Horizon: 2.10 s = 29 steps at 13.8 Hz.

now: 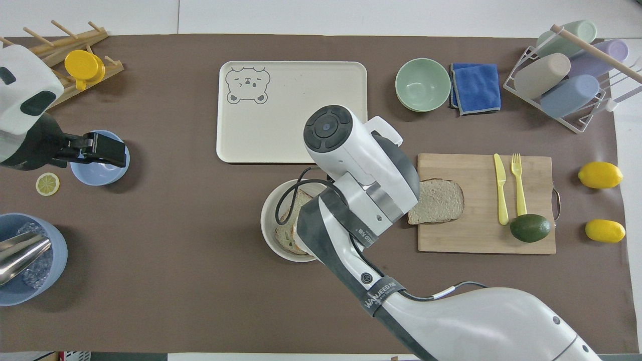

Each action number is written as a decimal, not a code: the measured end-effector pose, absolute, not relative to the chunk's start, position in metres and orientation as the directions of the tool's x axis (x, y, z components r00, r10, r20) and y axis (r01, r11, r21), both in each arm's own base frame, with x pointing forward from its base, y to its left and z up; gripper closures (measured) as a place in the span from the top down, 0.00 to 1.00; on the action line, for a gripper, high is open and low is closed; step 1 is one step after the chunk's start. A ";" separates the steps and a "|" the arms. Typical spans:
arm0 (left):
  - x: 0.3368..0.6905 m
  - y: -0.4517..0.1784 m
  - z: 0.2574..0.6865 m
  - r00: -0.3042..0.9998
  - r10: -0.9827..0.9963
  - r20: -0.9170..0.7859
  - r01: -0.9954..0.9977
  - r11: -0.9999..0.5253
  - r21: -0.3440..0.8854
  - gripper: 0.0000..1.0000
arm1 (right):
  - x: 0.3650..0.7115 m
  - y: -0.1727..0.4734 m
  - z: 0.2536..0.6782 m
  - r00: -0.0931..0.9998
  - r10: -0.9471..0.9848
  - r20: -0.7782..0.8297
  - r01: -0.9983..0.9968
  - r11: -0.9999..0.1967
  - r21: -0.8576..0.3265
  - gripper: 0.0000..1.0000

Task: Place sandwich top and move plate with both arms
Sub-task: 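Grasp the bread slice with the right gripper and lift it, then carry the bread slice with the right gripper over the egg plate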

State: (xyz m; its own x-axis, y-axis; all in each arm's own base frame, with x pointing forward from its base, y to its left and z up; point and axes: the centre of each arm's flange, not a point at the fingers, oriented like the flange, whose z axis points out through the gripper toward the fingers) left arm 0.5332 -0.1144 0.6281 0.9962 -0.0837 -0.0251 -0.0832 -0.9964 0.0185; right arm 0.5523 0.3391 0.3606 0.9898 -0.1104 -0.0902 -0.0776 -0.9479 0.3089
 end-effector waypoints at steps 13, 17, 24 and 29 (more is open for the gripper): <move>0.534 -0.112 0.628 0.997 -0.079 -0.025 -0.078 -0.997 0.019 1.00 | 0.518 0.274 0.295 0.981 -0.111 -0.159 -0.021 -0.877 0.480 0.85; 0.534 -0.112 0.628 0.997 -0.079 -0.025 -0.078 -0.997 0.019 1.00 | 0.507 0.267 0.284 0.982 -0.096 -0.164 -0.004 -0.873 0.488 0.67; 0.534 -0.112 0.628 0.997 -0.079 -0.025 -0.078 -0.997 0.019 1.00 | 0.502 0.260 0.279 0.985 -0.071 -0.157 0.021 -0.853 0.521 0.66; 0.534 -0.112 0.628 0.997 -0.079 -0.025 -0.078 -0.997 0.019 1.00 | 0.502 0.257 0.282 0.989 -0.046 -0.143 0.039 -0.840 0.541 0.33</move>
State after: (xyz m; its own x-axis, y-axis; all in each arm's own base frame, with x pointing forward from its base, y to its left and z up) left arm 0.5337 -0.1118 0.6281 0.9966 -0.0788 -0.0251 -0.0783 -0.9968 0.0185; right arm 0.5020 0.2569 0.2822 0.9886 -0.0460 -0.1432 0.0392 -0.8404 0.5405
